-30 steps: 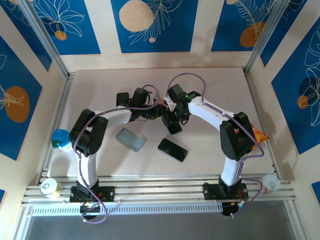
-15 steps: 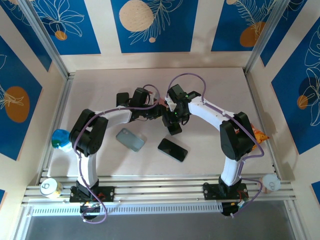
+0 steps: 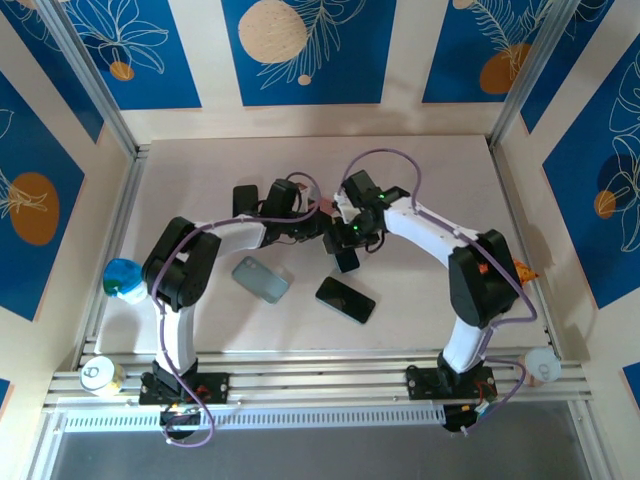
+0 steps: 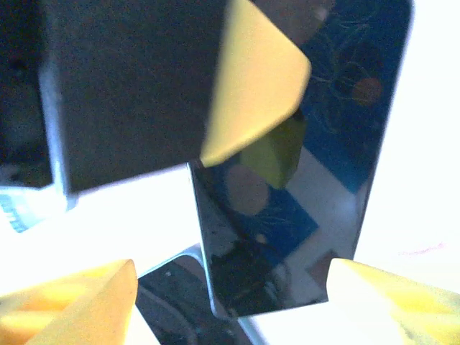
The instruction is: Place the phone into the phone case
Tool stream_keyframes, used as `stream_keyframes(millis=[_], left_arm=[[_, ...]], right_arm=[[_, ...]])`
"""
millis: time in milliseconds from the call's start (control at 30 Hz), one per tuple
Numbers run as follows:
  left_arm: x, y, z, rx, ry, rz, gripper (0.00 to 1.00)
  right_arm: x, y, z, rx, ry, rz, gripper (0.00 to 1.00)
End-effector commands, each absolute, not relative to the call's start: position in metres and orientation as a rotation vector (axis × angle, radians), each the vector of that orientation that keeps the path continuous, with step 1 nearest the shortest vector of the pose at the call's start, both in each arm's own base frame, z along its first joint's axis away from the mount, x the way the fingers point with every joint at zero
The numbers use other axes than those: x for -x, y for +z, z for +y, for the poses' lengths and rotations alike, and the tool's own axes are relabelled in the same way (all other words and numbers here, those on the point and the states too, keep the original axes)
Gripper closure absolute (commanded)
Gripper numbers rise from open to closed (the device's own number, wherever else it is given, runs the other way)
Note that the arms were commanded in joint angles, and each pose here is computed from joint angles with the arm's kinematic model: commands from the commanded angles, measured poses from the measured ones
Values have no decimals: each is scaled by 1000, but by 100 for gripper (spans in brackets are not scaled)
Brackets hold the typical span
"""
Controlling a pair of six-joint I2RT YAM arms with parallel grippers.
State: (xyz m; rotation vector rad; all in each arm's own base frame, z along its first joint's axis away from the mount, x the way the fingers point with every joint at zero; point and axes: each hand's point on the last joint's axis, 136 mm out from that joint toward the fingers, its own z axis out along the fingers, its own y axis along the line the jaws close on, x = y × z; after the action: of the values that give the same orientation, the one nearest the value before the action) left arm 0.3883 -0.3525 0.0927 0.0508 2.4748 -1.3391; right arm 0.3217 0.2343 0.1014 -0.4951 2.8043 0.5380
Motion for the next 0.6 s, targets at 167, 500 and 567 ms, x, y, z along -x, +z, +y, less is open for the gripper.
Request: stream_keyframes(millis=[167,500,567], left_arm=[[-406,161,-345,90,-1368,2228,100],[-417,204,-340,305,-1430,1988,100],[-416,208,-342,328,-1446,1966,100]], right_arm=[[-313,151,219,37,1259,2568,29],[-317,145,213,-134,1510,2405,29],[-321,146,210,-162,1536,2370,28]])
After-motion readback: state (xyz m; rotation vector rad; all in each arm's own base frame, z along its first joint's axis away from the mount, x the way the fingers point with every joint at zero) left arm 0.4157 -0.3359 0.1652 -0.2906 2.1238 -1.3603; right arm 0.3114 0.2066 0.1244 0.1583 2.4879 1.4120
